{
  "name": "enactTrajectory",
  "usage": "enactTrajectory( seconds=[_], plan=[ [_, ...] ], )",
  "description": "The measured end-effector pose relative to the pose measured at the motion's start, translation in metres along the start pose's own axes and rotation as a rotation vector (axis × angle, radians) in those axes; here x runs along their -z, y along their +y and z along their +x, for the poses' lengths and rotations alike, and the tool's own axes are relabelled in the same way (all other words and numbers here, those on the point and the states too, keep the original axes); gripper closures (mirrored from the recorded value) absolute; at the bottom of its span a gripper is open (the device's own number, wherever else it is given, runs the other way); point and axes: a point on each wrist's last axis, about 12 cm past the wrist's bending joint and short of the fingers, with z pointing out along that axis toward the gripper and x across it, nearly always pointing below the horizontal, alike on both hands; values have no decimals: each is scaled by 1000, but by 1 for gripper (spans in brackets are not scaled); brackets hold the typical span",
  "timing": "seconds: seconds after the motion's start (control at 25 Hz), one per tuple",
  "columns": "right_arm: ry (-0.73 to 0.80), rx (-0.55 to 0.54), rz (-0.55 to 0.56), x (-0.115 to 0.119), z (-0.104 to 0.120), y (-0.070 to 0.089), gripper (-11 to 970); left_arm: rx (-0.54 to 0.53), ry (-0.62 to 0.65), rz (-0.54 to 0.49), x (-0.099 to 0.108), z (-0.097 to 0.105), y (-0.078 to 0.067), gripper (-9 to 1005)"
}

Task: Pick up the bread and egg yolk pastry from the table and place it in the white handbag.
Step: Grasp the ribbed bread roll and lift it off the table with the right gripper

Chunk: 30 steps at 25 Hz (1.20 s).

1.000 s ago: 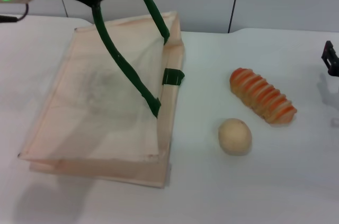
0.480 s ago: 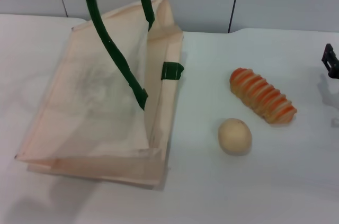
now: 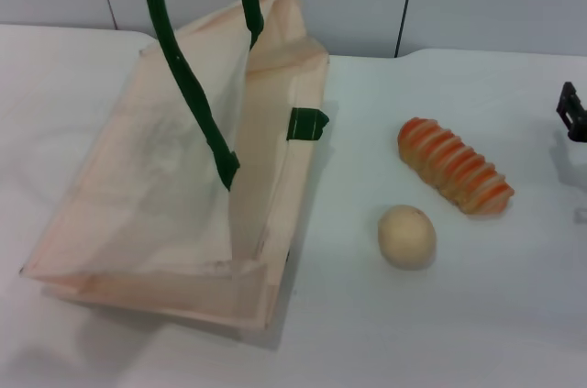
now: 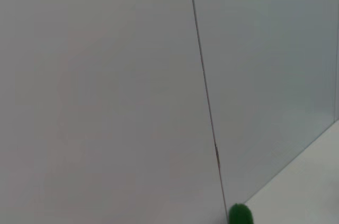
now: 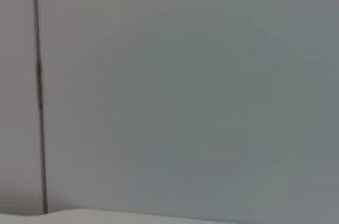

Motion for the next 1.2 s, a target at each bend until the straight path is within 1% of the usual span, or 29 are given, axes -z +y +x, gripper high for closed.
enactTrajectory(
  seconds=[0.12,0.28,0.36,0.52,0.6,0.88,1.04,1.2],
  plan=[
    [0,7,-26,1,0,3,317,0,0,-2,2,-1,2,877],
    [-4,-16,-81,1,0,9,317,3,-4,-12,7,-1,5,876],
    [-7,-17,-90,1,-1,9,317,5,-4,-14,8,-1,7,876],
    [-44,-7,-132,3,-4,13,317,7,-14,-10,13,0,9,876],
    [-54,-5,-141,4,-4,14,317,1,-41,11,17,-2,10,876],
    [-96,-4,-167,10,-5,17,316,-17,-73,41,22,-1,8,876],
    [-93,3,-179,12,-4,17,316,-2,-86,27,27,0,13,876],
    [-86,29,-221,12,-4,21,316,7,-82,16,29,2,15,875]
  ],
)
